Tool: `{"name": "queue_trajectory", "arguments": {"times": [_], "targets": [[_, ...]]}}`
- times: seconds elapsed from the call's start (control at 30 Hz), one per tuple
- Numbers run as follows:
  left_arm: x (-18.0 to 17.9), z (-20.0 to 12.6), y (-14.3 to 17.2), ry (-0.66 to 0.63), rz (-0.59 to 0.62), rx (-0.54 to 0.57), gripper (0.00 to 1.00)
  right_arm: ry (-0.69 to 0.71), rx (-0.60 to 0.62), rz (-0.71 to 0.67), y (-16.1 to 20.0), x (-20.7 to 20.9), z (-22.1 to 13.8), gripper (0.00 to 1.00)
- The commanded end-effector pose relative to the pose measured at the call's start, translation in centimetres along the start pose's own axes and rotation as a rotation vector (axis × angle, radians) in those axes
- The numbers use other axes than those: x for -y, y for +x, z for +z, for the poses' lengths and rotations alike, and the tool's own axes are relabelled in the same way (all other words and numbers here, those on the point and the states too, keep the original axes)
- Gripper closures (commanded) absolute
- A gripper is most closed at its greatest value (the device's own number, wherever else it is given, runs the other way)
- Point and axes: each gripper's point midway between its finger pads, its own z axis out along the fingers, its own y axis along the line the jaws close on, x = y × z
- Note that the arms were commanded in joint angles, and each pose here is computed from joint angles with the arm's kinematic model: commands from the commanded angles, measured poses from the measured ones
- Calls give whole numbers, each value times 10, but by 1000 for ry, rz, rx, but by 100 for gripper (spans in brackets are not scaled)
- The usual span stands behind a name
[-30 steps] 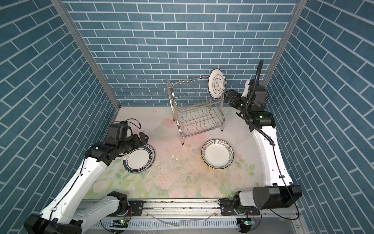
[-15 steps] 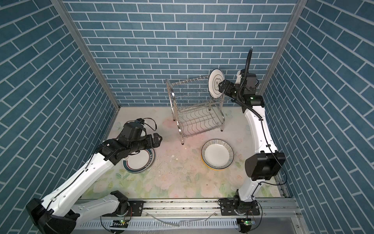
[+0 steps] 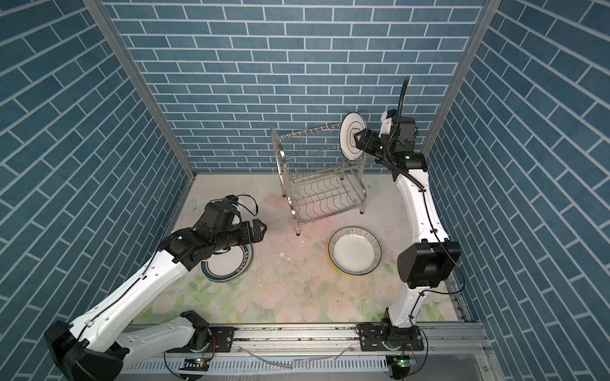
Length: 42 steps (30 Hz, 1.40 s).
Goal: Unload the plates from the dish rack
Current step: Pick up the plate from the dish rack.
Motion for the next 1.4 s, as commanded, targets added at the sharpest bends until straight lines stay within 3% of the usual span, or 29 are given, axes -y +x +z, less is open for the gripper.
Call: {"name": "queue_trajectory", "arguments": {"times": [0.0, 0.37, 0.7, 1.07, 1.37], "targets": [[0, -3, 3, 8, 6, 8, 1, -46, 33, -24, -15, -10, 2, 28], [0, -1, 4, 5, 13, 0, 1, -64, 3, -18, -8, -8, 15, 49], [2, 6, 7, 17, 9, -14, 1, -44, 0, -46, -6, -11, -2, 46], [1, 7, 9, 21, 9, -14, 1, -88, -16, -15, 0, -15, 2, 55], [0, 9, 10, 19, 9, -17, 1, -101, -47, -16, 7, -20, 12, 57]]}}
